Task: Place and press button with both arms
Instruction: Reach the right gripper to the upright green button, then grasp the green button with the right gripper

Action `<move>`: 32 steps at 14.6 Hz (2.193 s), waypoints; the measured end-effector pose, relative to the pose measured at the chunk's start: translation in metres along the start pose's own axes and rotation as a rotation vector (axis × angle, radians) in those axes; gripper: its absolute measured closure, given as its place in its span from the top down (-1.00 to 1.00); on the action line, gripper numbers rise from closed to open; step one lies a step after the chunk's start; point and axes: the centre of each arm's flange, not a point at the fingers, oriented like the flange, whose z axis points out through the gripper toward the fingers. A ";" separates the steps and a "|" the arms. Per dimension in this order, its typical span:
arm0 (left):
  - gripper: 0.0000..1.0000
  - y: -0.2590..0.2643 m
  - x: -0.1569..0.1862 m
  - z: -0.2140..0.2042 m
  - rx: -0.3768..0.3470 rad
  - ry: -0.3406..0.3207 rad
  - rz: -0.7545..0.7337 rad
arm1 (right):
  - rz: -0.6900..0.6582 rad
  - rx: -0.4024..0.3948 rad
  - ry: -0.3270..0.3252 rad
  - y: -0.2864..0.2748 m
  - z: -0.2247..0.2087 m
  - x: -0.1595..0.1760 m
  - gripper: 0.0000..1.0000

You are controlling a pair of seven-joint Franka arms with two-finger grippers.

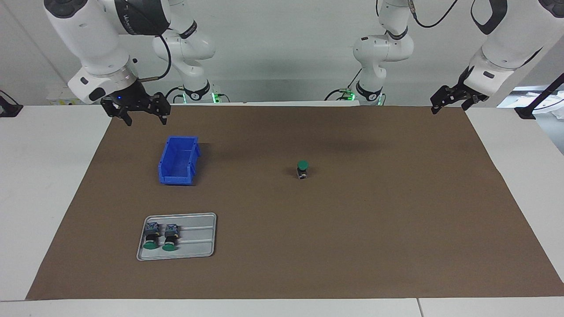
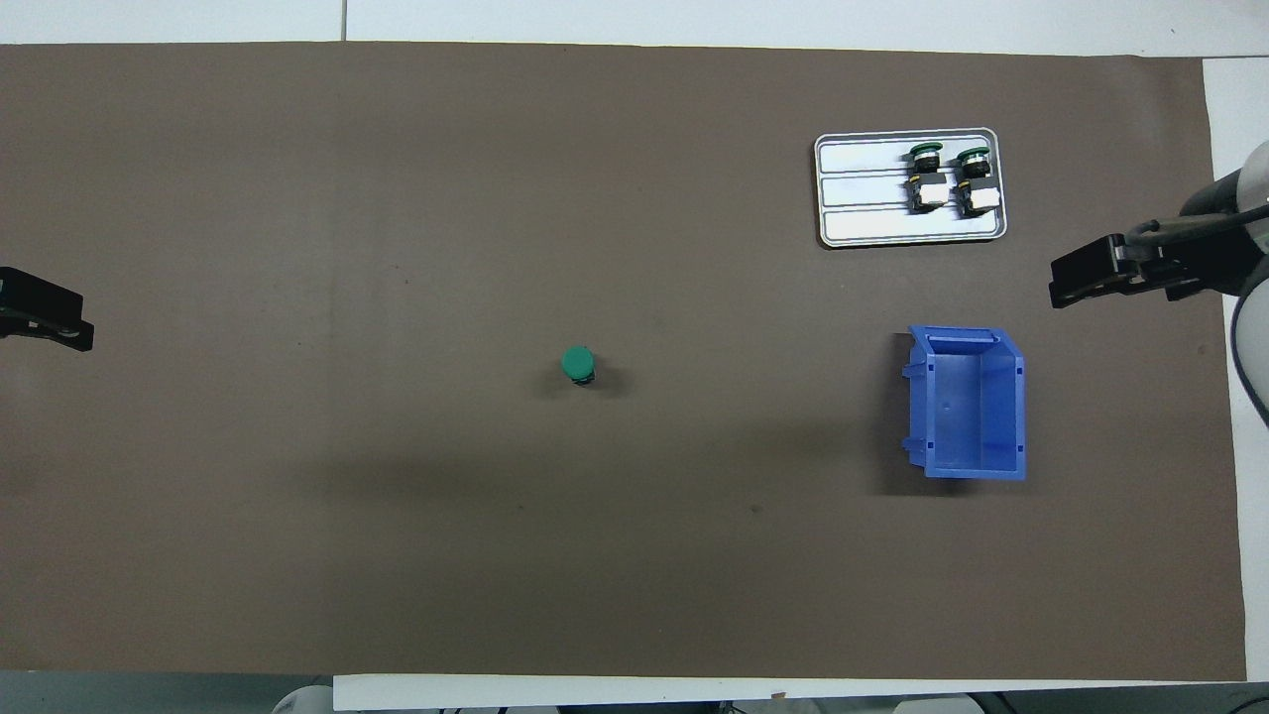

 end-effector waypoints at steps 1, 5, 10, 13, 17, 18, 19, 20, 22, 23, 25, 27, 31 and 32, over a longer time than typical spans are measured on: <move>1.00 0.000 0.000 0.001 0.000 -0.001 -0.003 | -0.037 0.030 0.031 -0.024 -0.001 0.004 1.00; 1.00 0.000 0.000 0.001 0.001 -0.002 -0.004 | -0.010 0.055 0.056 -0.165 0.025 0.014 1.00; 1.00 -0.001 -0.001 0.000 0.001 0.000 -0.007 | 0.048 0.039 0.070 -0.325 0.116 0.052 1.00; 1.00 -0.010 0.000 0.000 -0.001 -0.001 -0.024 | 0.014 0.041 0.105 -0.377 0.171 0.063 1.00; 1.00 -0.015 0.000 0.001 0.000 -0.001 -0.032 | -0.039 0.030 0.154 -0.410 0.215 0.055 1.00; 1.00 -0.014 0.000 0.001 0.001 -0.001 -0.032 | -0.060 0.008 0.170 -0.412 0.229 0.052 1.00; 1.00 -0.014 0.000 0.001 0.001 -0.001 -0.032 | -0.081 -0.016 0.177 -0.413 0.244 0.048 1.00; 1.00 -0.014 0.000 0.001 0.001 -0.001 -0.031 | -0.093 -0.032 0.175 -0.413 0.255 0.046 1.00; 1.00 -0.013 0.000 0.001 0.001 -0.001 -0.030 | -0.101 -0.046 0.170 -0.411 0.265 0.043 1.00; 1.00 -0.013 0.000 0.001 0.001 -0.001 -0.030 | -0.102 -0.042 0.175 -0.411 0.270 0.042 1.00; 1.00 -0.013 0.000 0.001 0.001 -0.001 -0.030 | -0.097 -0.035 0.179 -0.408 0.284 0.039 1.00; 1.00 -0.013 0.000 0.001 0.002 -0.001 -0.030 | -0.084 -0.037 0.170 -0.405 0.299 0.034 1.00; 1.00 -0.014 0.000 0.001 0.003 -0.001 -0.031 | -0.076 -0.038 0.160 -0.403 0.305 0.030 0.72; 1.00 -0.014 0.000 0.001 0.003 -0.001 -0.032 | -0.067 -0.031 0.157 -0.403 0.304 0.030 0.55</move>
